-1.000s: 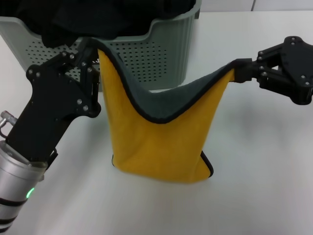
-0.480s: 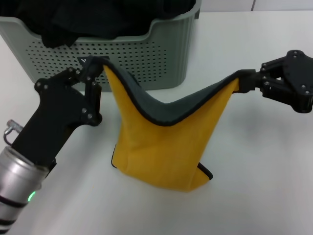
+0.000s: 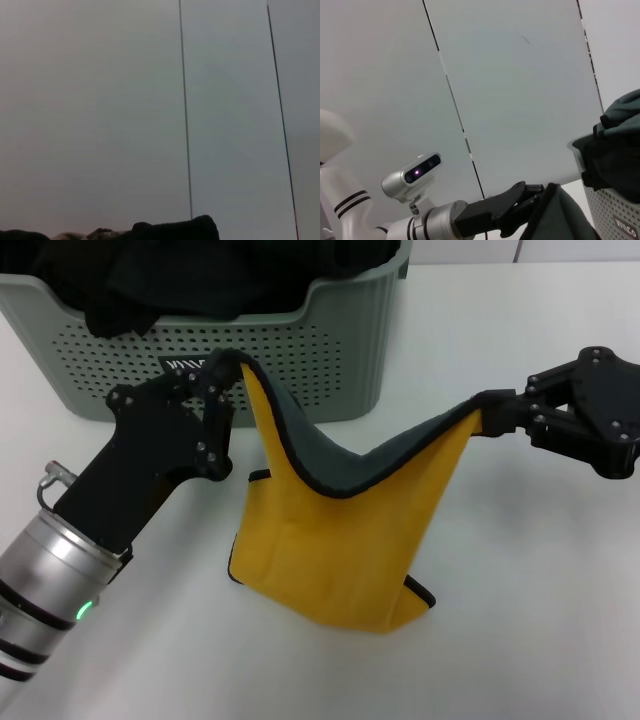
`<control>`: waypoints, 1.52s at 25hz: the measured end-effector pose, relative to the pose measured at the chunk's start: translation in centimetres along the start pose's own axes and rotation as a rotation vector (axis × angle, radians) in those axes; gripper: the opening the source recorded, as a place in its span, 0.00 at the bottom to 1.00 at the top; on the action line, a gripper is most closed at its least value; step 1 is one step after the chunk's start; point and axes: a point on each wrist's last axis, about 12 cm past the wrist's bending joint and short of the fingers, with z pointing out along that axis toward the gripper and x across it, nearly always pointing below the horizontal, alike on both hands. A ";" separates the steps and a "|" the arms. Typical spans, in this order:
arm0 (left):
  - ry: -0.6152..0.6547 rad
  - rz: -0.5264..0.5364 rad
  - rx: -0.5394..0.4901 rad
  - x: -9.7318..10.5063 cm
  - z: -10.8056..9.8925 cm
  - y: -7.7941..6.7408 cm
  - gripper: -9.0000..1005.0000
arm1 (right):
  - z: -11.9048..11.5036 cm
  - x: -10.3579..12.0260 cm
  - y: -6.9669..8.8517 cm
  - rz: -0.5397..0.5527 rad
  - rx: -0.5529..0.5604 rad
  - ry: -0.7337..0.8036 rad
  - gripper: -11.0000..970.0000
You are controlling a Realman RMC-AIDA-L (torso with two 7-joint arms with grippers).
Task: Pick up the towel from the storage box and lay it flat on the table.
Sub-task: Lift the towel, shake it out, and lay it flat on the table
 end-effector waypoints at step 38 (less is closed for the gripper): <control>0.173 -0.079 0.117 -2.2 1.5 -0.6 0.05 | -0.2 0.1 -0.1 0.006 0.020 -0.002 0.06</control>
